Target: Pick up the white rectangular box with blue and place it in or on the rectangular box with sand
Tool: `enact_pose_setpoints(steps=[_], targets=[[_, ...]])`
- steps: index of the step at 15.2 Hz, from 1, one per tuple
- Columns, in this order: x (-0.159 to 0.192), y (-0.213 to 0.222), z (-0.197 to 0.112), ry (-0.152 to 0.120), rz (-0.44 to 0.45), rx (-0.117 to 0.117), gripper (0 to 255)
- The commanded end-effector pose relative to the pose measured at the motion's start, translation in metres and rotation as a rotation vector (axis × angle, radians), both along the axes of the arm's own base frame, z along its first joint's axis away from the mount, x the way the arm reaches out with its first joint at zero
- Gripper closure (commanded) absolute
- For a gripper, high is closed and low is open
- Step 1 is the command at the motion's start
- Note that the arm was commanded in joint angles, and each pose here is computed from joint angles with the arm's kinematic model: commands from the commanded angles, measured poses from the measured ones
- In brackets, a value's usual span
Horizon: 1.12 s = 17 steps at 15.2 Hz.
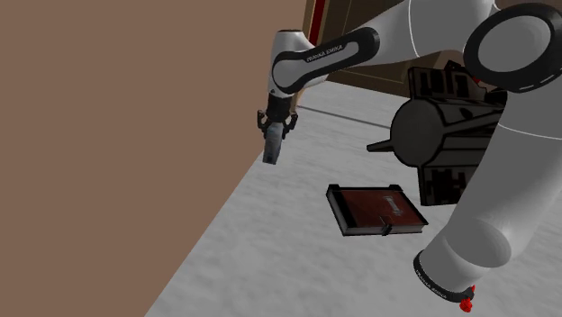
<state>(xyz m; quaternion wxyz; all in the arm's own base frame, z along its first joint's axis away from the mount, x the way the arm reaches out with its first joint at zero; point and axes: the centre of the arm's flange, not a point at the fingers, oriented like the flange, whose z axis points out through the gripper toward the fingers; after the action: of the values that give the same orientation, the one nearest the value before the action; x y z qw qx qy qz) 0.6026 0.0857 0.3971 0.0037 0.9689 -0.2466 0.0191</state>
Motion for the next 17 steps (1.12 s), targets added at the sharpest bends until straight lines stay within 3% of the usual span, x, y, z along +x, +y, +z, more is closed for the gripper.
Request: enact_pose_setpoints(steps=[1,8,17], targets=[[0.005,0.004,-0.012,-0.019,0.002,0.012,255],[0.004,0.000,-0.013,-0.019,0.002,0.011,255],[0.004,0.000,0.035,-0.019,0.002,0.011,255]])
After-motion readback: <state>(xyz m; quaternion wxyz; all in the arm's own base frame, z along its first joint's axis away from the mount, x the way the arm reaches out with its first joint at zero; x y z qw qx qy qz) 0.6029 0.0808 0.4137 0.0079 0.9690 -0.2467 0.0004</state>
